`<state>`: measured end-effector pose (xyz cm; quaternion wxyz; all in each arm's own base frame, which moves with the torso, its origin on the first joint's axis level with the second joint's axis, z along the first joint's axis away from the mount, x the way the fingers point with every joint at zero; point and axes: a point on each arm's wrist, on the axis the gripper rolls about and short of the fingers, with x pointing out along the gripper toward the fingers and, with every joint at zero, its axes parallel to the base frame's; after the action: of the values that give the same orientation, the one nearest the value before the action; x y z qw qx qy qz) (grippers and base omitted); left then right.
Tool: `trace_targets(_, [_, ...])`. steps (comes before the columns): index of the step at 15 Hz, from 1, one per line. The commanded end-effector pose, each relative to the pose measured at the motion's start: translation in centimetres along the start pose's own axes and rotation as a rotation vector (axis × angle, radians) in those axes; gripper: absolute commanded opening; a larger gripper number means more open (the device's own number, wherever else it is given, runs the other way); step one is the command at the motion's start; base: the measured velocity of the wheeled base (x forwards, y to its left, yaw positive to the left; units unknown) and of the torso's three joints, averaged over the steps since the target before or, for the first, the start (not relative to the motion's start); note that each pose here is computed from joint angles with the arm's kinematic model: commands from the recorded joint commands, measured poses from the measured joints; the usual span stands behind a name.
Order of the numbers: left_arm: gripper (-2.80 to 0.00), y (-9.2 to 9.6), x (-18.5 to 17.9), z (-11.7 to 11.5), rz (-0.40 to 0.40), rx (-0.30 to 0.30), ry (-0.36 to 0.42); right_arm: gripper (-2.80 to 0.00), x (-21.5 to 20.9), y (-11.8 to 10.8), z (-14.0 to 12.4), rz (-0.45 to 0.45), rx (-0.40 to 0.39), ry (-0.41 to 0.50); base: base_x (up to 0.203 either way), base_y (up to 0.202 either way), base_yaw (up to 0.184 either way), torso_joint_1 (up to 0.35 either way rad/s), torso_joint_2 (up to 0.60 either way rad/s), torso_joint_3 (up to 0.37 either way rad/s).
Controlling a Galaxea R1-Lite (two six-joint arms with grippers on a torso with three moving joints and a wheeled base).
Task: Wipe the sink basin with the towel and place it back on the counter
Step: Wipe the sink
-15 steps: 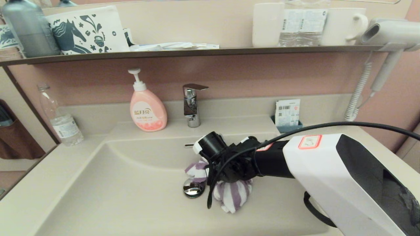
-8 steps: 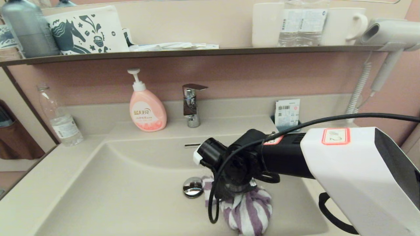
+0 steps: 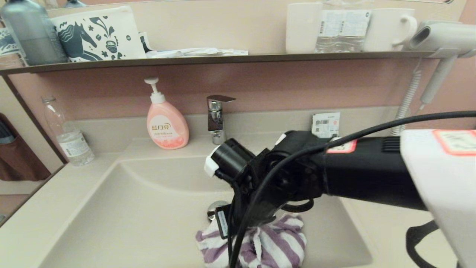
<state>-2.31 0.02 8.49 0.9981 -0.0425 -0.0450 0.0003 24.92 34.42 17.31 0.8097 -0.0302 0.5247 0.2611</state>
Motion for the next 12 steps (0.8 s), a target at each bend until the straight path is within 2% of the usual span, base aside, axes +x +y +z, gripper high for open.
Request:
trace_targets(1, [-2.8, 0.0, 0.0, 0.0, 0.0, -0.001, -0.001, -2.8, -4.9, -0.2, 0.4, 0.042, 0.013, -0.085, 0.0, 0.0, 0.0, 0.0, 0.0, 0.0])
trace_targets(5, [-2.8, 0.0, 0.0, 0.0, 0.0, 0.0, -0.001, -2.8, -12.5, -3.1, -0.6, 0.046, 0.057, -0.171, 0.0, 0.0, 0.0, 0.0, 0.0, 0.0])
trace_targets(6, [-2.8, 0.0, 0.0, 0.0, 0.0, -0.001, -0.001, -2.8, -13.7, -4.0, -1.1, 0.033, 0.072, -0.18, 0.0, 0.0, 0.0, 0.0, 0.0, 0.0])
trace_targets(8, [-2.8, 0.0, 0.0, 0.0, 0.0, -0.001, -0.001, -2.8, -13.0, -5.5, -2.2, -0.022, 0.092, -0.162, 0.0, 0.0, 0.0, 0.0, 0.0, 0.0])
trace_targets(9, [-2.8, 0.0, 0.0, 0.0, 0.0, 0.0, -0.001, -2.8, -12.3, -5.6, -2.2, -0.012, 0.096, -0.212, 0.0, 0.0, 0.0, 0.0, 0.0, 0.0])
trace_targets(12, [-2.8, 0.0, 0.0, 0.0, 0.0, -0.001, -0.001, -2.8, -9.6, -4.3, -0.7, 0.135, 0.093, -0.555, 0.0, 0.0, 0.0, 0.0, 0.0, 0.0])
